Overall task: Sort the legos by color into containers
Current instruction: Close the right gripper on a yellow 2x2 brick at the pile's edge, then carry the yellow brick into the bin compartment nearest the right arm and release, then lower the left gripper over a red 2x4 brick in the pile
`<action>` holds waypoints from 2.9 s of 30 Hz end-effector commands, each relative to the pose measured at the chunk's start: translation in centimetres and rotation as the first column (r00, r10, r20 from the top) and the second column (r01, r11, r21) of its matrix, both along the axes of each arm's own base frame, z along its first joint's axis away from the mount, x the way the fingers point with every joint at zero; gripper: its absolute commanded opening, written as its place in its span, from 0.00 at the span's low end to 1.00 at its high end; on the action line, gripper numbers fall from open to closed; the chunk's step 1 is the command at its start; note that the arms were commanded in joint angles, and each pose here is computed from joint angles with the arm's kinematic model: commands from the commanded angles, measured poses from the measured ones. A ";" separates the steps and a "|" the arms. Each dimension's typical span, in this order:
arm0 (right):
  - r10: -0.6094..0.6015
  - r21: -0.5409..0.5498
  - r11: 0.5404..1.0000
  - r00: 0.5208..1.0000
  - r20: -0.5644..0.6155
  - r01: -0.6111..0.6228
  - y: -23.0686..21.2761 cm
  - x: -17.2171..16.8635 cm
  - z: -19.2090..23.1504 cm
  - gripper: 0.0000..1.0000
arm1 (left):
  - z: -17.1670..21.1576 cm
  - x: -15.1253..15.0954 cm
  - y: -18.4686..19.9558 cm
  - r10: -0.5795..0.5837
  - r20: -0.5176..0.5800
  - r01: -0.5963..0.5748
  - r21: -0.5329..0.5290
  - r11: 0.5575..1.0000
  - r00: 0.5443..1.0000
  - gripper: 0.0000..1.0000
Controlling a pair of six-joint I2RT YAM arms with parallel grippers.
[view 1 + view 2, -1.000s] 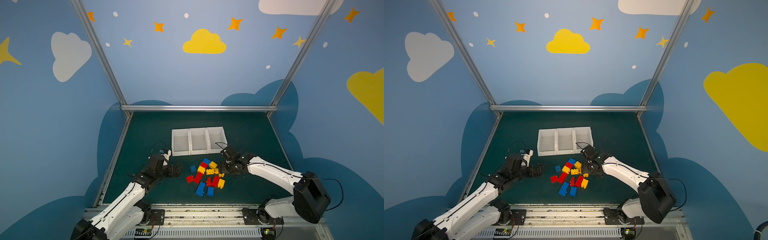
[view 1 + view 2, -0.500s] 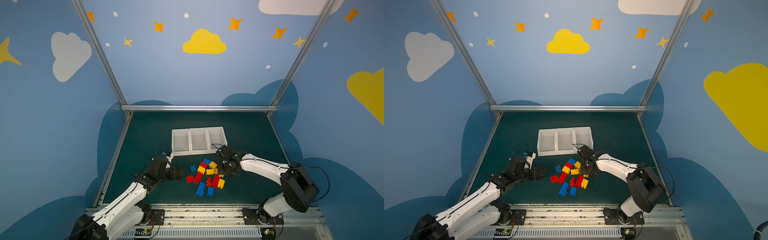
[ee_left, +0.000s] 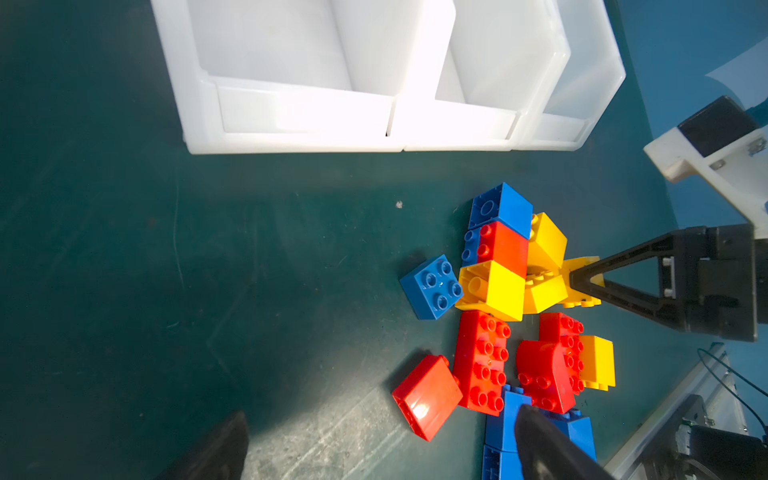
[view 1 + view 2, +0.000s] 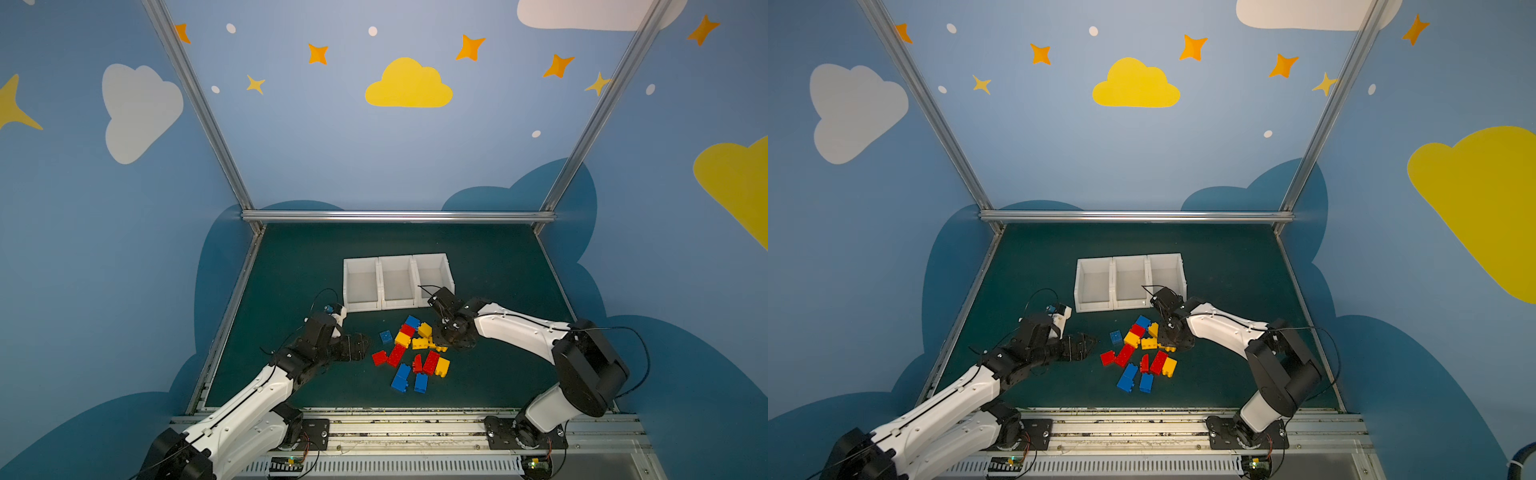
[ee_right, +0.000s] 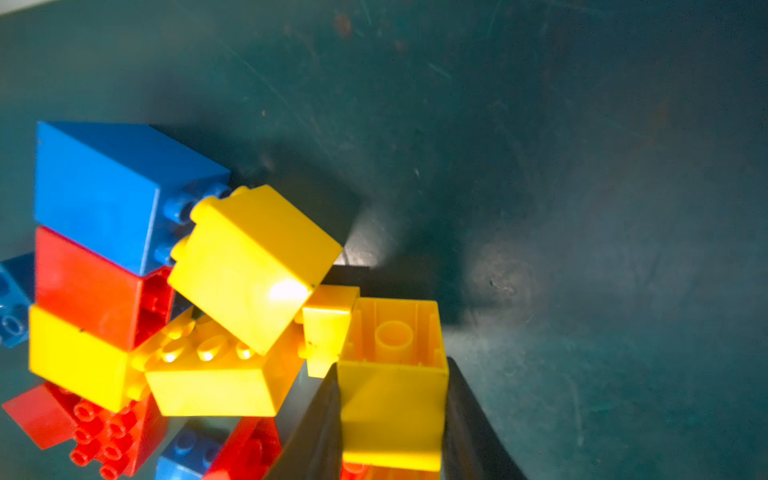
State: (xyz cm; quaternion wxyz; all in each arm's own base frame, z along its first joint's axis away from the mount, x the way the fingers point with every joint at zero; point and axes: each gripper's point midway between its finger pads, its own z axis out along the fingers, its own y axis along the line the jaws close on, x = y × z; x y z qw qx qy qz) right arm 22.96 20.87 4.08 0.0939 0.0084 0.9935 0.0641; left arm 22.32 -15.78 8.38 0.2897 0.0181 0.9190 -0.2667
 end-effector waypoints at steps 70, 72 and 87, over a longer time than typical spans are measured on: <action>-0.201 0.146 0.974 0.958 0.205 0.173 -6.0 2.4 8.8 0.55 | -1.5 -1.3 -3.2 -0.177 -0.059 0.181 0.059 0.982 0.982 0.89; -0.203 0.156 0.973 0.954 0.219 0.171 -6.4 1.9 8.3 0.54 | -1.4 -1.4 -4.0 -0.221 -0.056 0.225 0.081 0.971 0.974 0.89; -0.221 0.167 0.968 0.954 0.202 0.189 -6.6 1.1 8.2 0.54 | -2.9 -2.3 -9.7 -0.485 -0.167 0.513 0.275 0.813 0.858 0.81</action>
